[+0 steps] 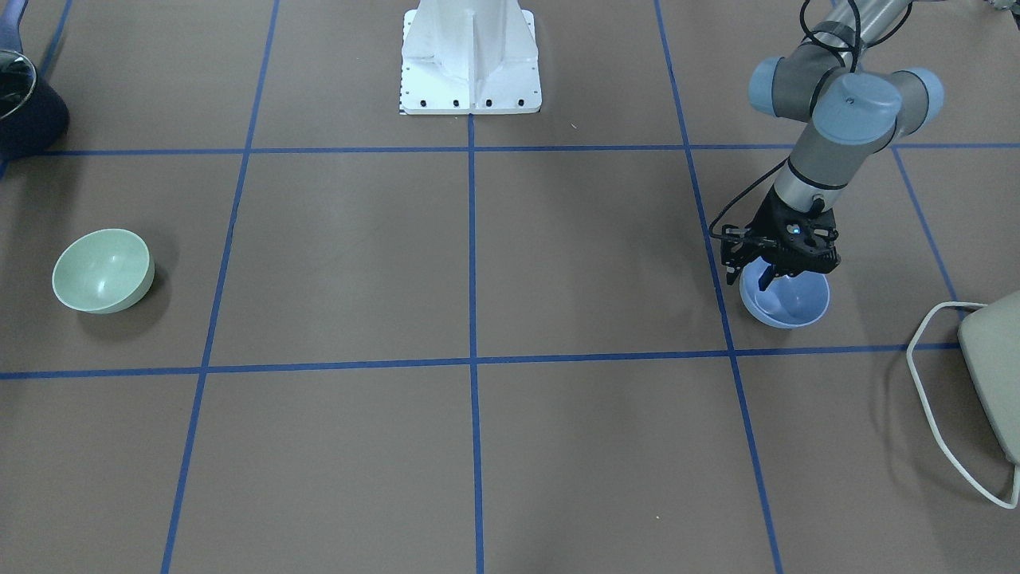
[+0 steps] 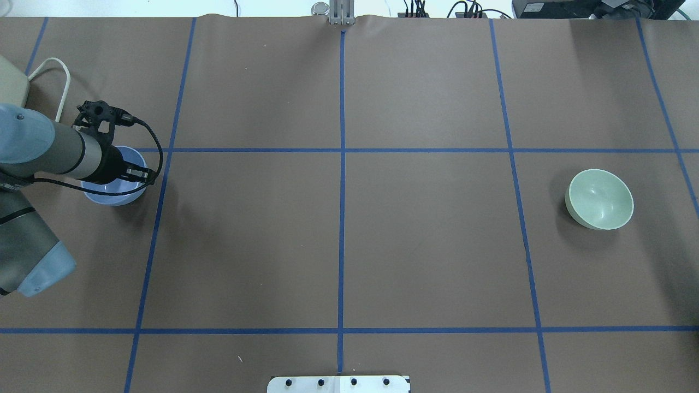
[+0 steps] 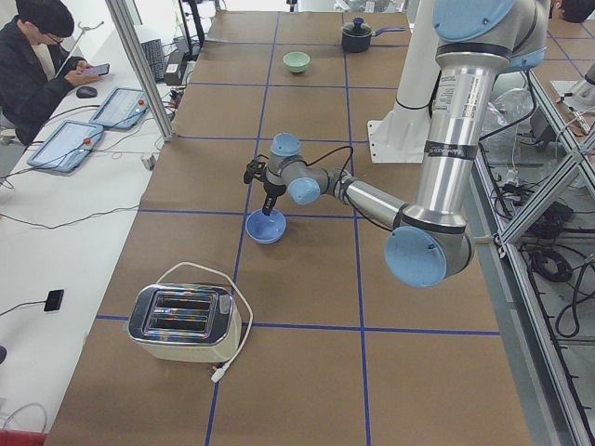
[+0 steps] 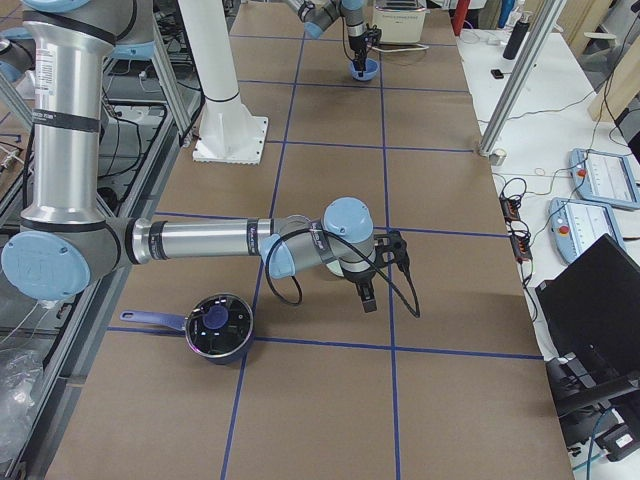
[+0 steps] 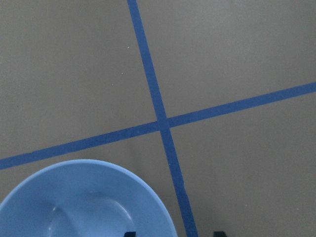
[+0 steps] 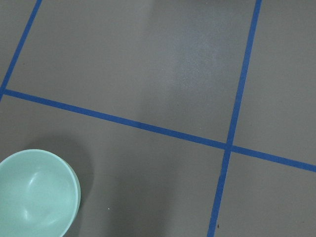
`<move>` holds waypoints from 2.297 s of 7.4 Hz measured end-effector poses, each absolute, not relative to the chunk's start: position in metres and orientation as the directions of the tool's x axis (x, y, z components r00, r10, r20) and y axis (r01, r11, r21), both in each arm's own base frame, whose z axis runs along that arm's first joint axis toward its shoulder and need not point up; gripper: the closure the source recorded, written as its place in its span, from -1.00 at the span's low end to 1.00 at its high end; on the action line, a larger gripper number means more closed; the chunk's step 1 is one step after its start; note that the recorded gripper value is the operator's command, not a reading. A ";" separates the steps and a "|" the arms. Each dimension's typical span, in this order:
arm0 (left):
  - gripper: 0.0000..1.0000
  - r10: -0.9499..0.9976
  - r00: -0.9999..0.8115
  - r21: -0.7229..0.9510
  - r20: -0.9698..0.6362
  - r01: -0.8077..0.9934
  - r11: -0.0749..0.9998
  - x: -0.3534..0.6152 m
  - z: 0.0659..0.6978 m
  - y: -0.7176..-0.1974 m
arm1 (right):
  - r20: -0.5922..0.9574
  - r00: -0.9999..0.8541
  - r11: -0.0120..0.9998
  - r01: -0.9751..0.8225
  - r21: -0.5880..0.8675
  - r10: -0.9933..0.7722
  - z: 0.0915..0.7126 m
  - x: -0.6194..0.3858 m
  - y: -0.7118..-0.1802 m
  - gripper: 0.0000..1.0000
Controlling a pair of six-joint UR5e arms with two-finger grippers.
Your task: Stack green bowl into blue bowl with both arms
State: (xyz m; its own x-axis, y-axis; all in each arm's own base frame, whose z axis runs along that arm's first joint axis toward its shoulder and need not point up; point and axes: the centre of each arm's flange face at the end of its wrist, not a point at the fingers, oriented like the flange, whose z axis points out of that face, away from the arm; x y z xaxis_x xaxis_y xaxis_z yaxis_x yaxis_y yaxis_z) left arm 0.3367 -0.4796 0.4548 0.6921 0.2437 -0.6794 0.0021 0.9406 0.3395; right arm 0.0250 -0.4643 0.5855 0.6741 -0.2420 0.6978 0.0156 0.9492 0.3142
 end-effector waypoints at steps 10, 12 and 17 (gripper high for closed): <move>1.00 0.140 0.743 0.252 -0.654 0.040 0.967 0.430 0.246 -0.480 | 0.698 0.675 0.950 0.015 0.312 -0.240 0.586 0.025 -0.464 -1.00; 1.00 0.090 0.745 0.201 -0.661 0.060 0.978 0.492 0.175 -0.443 | 0.699 0.674 0.950 0.014 0.311 -0.238 0.586 0.024 -0.465 -1.00; 1.00 0.051 0.773 0.186 -0.632 0.088 0.979 0.629 0.099 -0.416 | 0.701 0.675 0.952 0.009 0.305 -0.231 0.586 0.024 -0.464 -1.00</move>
